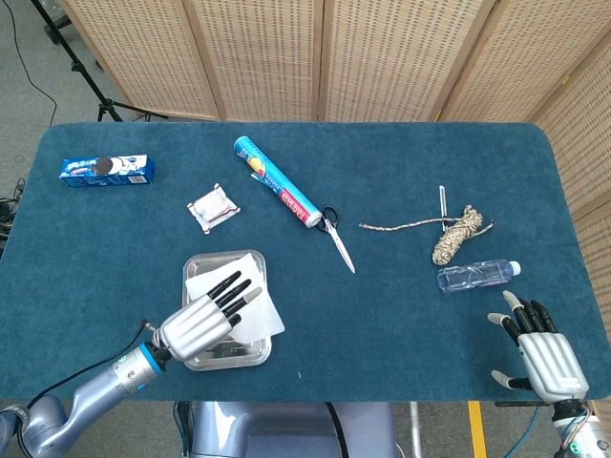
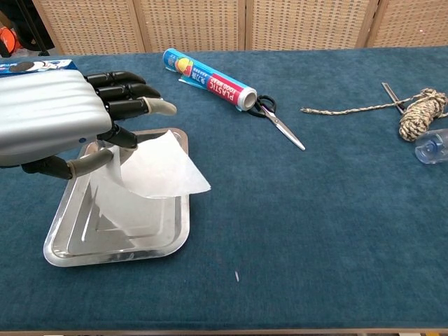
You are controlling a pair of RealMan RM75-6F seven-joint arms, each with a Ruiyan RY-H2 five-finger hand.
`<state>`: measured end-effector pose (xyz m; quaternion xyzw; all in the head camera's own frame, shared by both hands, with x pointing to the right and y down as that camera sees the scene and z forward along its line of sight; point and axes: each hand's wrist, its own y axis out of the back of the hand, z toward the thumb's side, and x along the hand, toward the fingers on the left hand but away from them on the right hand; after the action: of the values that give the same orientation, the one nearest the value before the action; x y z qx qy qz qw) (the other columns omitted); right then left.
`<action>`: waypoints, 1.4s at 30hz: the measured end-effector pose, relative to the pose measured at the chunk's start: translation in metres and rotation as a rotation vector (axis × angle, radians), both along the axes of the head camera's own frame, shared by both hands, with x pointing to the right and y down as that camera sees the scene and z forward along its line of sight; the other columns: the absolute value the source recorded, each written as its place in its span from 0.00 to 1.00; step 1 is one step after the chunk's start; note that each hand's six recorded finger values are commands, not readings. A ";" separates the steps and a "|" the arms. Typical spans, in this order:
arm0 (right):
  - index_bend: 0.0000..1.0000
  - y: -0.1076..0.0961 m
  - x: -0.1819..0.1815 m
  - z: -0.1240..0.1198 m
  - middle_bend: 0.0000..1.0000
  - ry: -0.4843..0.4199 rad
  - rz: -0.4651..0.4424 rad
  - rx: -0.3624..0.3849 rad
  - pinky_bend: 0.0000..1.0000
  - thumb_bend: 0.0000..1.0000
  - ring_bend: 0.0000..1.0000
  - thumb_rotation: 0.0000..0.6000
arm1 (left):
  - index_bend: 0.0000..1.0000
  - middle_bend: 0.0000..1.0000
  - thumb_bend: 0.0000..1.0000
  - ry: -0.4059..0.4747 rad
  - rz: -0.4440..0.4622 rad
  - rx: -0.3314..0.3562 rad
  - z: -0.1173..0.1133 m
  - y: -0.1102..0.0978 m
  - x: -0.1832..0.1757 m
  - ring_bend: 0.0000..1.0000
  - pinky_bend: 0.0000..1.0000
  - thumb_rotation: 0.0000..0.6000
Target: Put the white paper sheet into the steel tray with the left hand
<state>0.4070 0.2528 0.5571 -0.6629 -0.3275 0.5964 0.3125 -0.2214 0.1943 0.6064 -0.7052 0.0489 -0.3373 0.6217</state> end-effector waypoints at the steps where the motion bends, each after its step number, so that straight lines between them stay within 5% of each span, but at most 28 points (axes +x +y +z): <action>1: 0.23 0.000 0.000 0.000 0.00 0.000 0.000 0.000 0.00 0.00 0.00 1.00 | 0.73 0.12 0.60 -0.001 0.006 -0.002 0.000 0.001 -0.001 0.00 0.00 1.00; 25: 0.23 0.000 -0.001 0.001 0.00 0.002 -0.003 -0.003 0.00 0.00 0.00 1.00 | 0.73 0.12 0.61 -0.064 0.114 0.030 0.016 -0.013 -0.021 0.00 0.00 1.00; 42: 0.23 0.000 0.000 0.001 0.00 0.002 0.000 0.001 0.00 0.00 0.00 1.00 | 0.73 0.12 0.61 -0.088 0.204 0.013 0.027 -0.003 -0.028 0.00 0.00 1.00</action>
<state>0.4066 0.2529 0.5578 -0.6620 -0.3273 0.5969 0.3135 -0.2496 0.1917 0.6338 -0.6868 -0.0483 -0.3025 0.6591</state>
